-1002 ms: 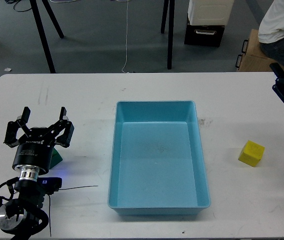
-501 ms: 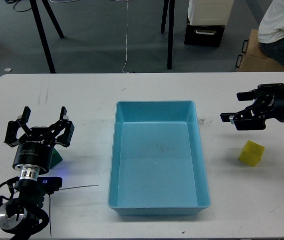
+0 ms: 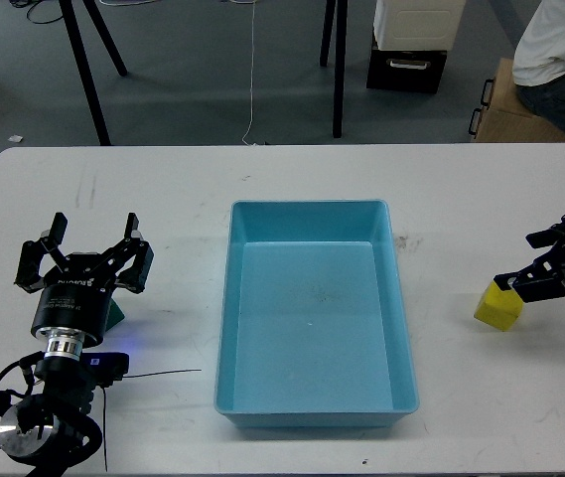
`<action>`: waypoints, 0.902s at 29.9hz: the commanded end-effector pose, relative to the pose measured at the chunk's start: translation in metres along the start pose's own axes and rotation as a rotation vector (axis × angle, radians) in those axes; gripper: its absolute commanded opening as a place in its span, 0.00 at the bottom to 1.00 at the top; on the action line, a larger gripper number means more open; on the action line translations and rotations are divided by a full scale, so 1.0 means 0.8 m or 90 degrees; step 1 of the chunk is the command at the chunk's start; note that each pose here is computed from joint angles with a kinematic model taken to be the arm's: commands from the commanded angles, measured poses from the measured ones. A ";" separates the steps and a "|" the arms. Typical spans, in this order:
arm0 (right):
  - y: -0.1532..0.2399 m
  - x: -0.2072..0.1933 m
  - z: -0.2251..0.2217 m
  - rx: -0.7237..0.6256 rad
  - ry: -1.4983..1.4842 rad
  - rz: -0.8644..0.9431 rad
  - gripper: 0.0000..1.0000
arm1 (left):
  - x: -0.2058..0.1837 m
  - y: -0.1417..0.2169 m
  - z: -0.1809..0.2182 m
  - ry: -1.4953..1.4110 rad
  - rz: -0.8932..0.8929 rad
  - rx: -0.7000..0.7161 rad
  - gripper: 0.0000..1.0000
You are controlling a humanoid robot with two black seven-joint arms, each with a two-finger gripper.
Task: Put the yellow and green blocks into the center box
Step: 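Lower the right gripper onto the yellow cube and close on it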
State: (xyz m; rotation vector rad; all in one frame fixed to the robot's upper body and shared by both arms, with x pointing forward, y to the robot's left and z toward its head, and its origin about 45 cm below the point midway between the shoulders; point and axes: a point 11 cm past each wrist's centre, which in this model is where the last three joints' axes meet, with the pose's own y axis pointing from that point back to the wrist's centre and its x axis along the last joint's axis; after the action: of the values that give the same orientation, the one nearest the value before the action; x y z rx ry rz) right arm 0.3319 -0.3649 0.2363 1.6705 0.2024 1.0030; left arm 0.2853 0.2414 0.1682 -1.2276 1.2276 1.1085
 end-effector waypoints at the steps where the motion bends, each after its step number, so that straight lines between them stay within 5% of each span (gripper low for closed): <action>1: -0.007 -0.020 0.010 -0.020 0.016 -0.036 0.97 | 0.000 -0.001 -0.005 0.006 -0.001 0.001 1.00; 27: -0.087 -0.019 -0.016 0.016 0.119 -0.128 0.95 | 0.003 0.000 -0.006 0.007 0.007 0.000 1.00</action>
State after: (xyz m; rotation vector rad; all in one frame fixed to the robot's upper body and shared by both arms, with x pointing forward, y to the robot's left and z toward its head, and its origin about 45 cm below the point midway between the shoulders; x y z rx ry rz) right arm 0.3377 -0.3458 0.1744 1.5465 0.4746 1.0016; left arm 0.2856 0.2358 0.1673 -1.2312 1.2431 1.1074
